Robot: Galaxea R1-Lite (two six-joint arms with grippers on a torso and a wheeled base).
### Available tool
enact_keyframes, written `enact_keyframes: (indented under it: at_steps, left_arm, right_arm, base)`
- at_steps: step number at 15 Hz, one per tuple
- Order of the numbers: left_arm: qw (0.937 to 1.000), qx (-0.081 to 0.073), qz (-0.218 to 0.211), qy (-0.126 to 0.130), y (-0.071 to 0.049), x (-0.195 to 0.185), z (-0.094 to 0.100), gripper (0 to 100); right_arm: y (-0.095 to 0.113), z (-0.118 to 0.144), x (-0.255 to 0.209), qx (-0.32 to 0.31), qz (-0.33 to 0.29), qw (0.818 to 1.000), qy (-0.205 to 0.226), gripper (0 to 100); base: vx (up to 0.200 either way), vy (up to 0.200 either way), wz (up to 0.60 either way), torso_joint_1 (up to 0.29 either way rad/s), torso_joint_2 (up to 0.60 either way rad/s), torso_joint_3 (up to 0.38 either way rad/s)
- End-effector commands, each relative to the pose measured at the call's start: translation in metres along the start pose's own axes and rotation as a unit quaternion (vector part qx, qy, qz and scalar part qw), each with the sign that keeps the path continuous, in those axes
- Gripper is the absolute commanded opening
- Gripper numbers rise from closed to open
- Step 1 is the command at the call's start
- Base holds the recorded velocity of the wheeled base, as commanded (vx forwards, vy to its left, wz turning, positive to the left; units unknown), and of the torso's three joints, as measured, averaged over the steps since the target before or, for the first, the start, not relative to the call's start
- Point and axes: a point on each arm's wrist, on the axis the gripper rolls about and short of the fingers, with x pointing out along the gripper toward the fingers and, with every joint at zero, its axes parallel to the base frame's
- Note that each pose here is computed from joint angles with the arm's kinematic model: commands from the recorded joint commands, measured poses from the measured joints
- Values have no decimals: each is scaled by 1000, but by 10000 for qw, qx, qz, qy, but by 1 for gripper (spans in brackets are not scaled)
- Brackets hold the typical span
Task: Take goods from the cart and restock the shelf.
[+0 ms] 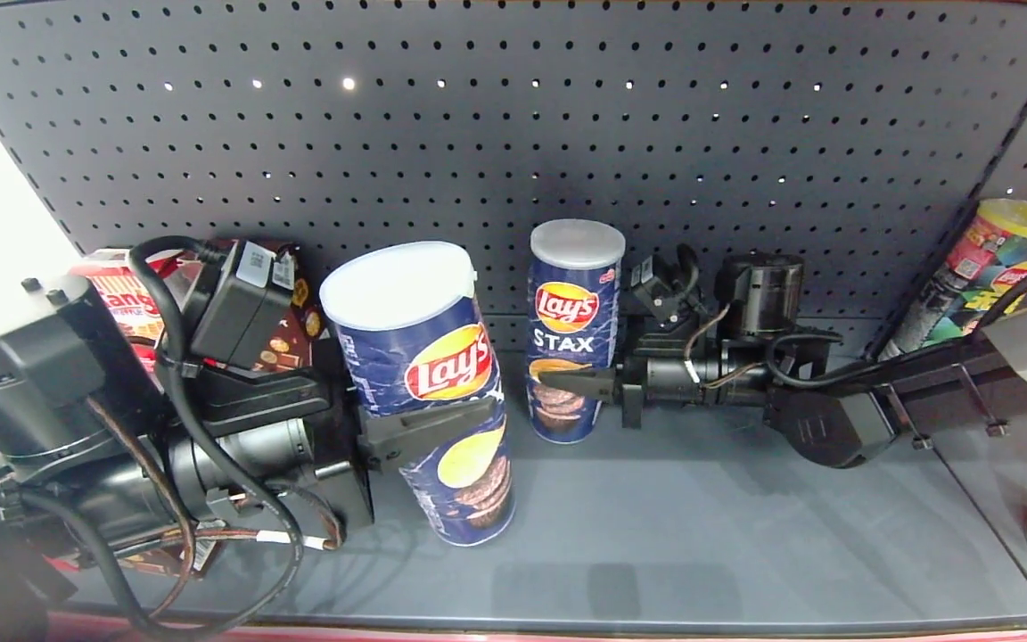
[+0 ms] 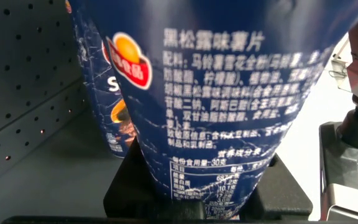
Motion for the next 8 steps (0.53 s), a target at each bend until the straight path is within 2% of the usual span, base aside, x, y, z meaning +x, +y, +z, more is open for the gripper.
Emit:
enact_keyframes:
  at_steps: [1,5,7,8]
  left_arm:
    - [10000,11,-2,-13,0,0,1,0]
    - [10000,11,-2,-13,-1,-1,1,0]
    - [10000,18,-1,-31,-1,-1,2,0]
    - [10000,26,-1,-31,-1,-1,2,0]
  right_arm:
    - [7,11,-8,-75,0,10000,-65,0]
    - [29,38,-23,-251,69,9994,-234,0]
    - [55,47,-36,-274,190,9991,-254,0]
    - [58,47,-38,-275,198,9991,-255,0]
  base:
    - [0,0,0,0,0,0]
    - [0,0,0,0,0,0]
    - [0,0,0,0,0,0]
    - [0,0,0,0,0,0]
